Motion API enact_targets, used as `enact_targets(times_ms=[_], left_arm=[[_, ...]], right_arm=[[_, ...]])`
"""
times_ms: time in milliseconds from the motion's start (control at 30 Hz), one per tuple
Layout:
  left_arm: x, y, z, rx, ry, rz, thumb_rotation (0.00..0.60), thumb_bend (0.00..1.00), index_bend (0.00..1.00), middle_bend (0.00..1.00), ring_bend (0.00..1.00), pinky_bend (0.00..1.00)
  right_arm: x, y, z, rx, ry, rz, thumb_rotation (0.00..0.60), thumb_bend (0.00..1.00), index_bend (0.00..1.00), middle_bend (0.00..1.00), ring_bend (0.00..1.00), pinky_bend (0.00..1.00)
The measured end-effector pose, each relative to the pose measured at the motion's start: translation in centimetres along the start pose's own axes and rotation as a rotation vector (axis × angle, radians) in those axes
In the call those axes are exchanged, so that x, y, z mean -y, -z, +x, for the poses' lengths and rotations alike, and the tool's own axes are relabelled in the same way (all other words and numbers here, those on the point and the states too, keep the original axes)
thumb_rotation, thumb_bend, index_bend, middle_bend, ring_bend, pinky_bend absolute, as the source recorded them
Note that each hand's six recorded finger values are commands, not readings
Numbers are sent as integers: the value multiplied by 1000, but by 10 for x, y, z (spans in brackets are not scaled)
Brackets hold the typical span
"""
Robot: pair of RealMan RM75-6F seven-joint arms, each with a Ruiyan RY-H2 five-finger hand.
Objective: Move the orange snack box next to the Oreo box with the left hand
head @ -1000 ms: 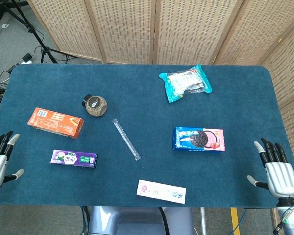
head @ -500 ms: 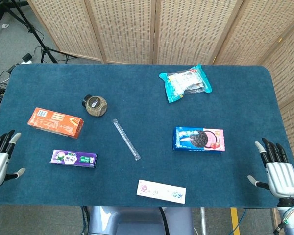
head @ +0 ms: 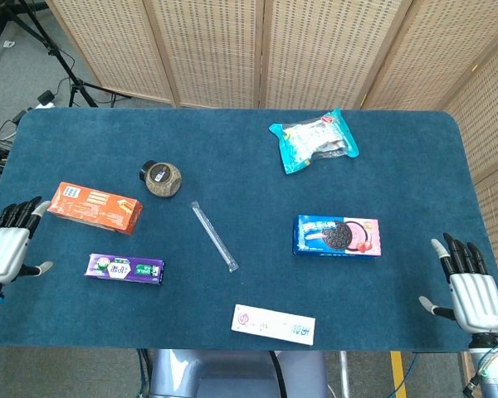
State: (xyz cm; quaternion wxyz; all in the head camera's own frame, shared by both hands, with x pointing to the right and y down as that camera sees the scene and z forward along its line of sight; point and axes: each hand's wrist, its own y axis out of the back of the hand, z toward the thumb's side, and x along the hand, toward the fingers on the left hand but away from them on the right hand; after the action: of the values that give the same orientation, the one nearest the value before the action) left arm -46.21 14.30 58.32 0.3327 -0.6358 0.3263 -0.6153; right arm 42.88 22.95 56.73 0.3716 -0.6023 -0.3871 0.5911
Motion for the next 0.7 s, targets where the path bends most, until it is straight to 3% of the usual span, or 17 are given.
enact_targets(times_ms=[300,700], left_arm=[[-1,-4,52,-35,148,49,600,151,0,0,0,0],[5,-15,91,-43,269,113,600,159,0,0,0,0]], right_arm=[[3,0,-2,1,-7,3,600,53,0,0,0,0],[4,4,-5,15,-13,-2,600,53,0,0,0,0]])
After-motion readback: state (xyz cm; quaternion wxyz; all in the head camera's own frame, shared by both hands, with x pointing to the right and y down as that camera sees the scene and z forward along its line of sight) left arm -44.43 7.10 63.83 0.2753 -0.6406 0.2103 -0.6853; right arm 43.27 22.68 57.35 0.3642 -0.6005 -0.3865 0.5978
